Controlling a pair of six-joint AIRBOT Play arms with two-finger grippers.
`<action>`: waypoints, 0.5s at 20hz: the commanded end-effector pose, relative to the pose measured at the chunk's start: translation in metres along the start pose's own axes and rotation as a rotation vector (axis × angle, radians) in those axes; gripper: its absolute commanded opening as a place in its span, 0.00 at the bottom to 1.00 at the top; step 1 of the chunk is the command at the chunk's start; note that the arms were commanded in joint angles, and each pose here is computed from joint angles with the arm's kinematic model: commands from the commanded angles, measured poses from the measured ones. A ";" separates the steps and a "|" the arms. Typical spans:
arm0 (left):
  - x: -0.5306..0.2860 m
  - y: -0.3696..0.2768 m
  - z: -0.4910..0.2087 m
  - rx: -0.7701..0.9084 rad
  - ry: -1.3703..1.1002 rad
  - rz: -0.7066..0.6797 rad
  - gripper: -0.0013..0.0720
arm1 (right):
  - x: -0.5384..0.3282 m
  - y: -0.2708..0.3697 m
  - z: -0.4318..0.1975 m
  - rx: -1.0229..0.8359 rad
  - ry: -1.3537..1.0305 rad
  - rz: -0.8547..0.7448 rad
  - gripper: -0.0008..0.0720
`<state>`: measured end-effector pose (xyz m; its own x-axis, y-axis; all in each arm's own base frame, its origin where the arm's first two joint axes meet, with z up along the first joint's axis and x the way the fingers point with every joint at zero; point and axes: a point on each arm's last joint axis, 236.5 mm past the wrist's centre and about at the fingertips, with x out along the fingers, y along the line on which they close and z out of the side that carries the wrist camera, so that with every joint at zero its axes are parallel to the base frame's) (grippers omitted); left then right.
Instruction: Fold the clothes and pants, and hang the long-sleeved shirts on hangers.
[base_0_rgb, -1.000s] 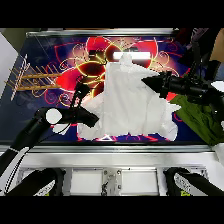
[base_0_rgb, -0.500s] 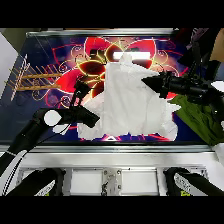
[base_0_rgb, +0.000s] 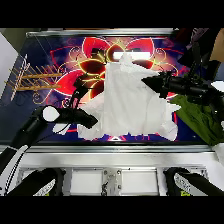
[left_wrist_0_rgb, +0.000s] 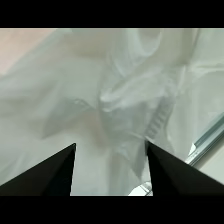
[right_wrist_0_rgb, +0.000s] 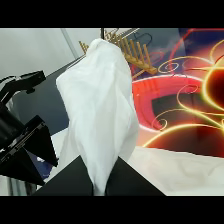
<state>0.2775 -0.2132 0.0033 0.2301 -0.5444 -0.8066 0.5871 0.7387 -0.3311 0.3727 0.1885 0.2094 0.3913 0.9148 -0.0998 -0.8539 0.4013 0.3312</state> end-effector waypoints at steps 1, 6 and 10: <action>0.011 -0.010 0.001 -0.009 0.003 -0.057 0.63 | 0.000 0.001 0.000 0.003 0.000 0.001 0.02; 0.012 -0.004 0.009 -0.003 -0.029 -0.031 0.63 | 0.000 0.000 0.000 0.003 0.000 0.001 0.02; 0.011 0.009 0.031 -0.009 -0.121 0.019 0.63 | 0.000 0.001 0.000 0.003 0.000 0.001 0.02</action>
<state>0.2938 -0.2249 0.0020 0.2720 -0.5755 -0.7713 0.5852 0.7351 -0.3422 0.3727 0.1885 0.2093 0.3912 0.9148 -0.1001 -0.8528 0.4013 0.3343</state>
